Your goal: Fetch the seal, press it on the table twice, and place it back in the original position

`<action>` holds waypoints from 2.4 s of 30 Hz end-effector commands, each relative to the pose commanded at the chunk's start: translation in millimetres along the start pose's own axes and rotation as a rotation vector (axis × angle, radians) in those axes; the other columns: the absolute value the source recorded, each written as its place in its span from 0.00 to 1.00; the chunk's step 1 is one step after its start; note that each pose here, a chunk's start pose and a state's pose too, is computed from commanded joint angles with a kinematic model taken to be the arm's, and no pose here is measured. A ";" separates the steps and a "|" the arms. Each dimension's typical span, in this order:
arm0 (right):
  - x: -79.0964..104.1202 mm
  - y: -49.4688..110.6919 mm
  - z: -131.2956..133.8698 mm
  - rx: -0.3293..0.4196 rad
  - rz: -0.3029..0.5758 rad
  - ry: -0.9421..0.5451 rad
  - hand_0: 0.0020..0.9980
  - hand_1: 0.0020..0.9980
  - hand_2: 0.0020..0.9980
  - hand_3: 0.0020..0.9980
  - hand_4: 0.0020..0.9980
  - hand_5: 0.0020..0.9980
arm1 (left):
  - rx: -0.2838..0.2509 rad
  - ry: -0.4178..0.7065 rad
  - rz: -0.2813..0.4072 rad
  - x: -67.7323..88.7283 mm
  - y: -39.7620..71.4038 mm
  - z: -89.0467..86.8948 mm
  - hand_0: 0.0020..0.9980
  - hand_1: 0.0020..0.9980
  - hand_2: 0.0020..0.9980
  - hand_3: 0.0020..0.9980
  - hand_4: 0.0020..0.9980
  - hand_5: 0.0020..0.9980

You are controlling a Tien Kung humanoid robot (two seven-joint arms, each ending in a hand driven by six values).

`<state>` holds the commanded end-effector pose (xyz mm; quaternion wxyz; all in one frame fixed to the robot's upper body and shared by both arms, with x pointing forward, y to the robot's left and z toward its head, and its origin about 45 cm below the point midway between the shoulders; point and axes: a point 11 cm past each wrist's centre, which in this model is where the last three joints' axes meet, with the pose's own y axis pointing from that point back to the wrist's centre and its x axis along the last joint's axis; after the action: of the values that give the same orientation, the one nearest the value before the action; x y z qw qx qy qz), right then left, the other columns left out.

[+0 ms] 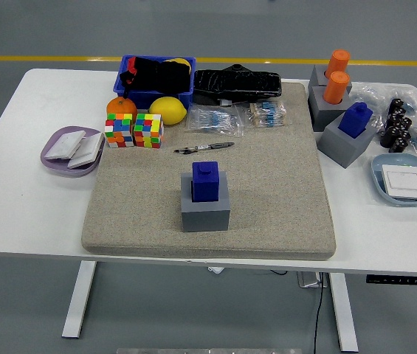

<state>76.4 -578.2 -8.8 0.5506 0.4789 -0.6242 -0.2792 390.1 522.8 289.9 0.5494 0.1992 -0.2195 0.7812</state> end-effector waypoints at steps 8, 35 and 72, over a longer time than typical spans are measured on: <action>5.4 0.7 -4.4 0.006 0.007 0.008 0.79 0.70 0.66 0.65 0.83 0.48 | 0.003 0.006 0.010 5.1 3.6 -2.5 0.92 0.89 0.86 0.86 0.83 0.18; 8.4 1.4 -1.1 -0.004 0.015 0.019 0.79 0.70 0.66 0.65 0.82 0.47 | 0.003 0.022 0.007 3.3 4.4 -2.1 0.91 0.89 0.86 0.85 0.82 0.17; 1.8 0.5 6.2 -0.014 0.011 -0.020 0.79 0.69 0.67 0.65 0.82 0.47 | -0.026 0.030 -0.017 -7.3 -1.3 11.5 0.91 0.88 0.85 0.85 0.82 0.17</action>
<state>70.4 -580.7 -9.1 0.5493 0.4689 -0.6301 -0.2853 394.5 511.1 295.5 0.5620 0.1820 -0.2198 0.7764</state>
